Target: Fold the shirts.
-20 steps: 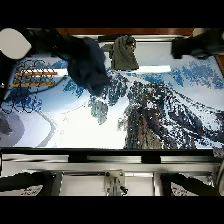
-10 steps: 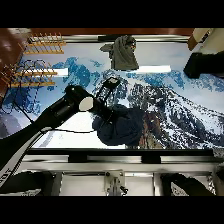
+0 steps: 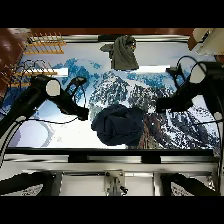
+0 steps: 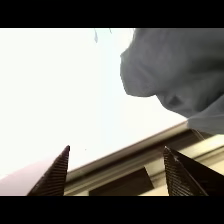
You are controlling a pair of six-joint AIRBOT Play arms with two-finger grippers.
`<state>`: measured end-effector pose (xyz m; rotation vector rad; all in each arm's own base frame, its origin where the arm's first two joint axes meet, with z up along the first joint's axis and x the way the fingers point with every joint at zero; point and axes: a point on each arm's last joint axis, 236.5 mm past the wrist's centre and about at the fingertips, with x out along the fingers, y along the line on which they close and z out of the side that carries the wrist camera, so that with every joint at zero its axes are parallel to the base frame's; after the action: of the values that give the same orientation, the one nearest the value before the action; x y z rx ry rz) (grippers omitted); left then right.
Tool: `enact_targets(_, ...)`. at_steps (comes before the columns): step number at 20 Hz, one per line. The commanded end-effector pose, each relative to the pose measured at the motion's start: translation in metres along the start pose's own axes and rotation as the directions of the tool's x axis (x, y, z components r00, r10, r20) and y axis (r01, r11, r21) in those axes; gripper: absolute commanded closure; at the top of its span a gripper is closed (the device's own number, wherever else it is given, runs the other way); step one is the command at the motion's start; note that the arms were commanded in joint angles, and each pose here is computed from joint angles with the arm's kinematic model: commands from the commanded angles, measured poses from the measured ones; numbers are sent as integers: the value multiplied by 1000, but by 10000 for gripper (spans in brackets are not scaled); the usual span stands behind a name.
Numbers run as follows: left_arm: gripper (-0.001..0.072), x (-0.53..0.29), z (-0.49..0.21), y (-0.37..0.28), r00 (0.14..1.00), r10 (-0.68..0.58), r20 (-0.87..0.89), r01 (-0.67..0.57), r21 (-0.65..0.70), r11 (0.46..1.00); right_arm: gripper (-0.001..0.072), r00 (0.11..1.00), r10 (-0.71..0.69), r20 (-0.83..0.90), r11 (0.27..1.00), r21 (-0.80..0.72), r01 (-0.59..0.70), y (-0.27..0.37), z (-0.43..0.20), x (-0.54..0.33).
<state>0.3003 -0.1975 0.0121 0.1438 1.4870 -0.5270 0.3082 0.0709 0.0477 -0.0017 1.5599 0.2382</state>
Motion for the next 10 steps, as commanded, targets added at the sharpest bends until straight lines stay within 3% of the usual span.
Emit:
enact_targets(1,-2,44,-20,-13,982,-189,-4,187,-134,973,38,958,266,-107,962,92,-257,31,-19,50)
enact_targets(4,-2,70,-7,-25,956,-270,116,291,-239,927,38,942,312,-126,945,146,-294,31,-29,72)
enact_targets(8,1,90,0,-16,956,-255,142,284,-256,924,38,931,321,-172,942,157,-296,31,-47,90)
enact_targets(10,62,99,5,-11,959,-243,150,275,-262,925,38,917,360,-169,926,182,-330,40,-50,96)
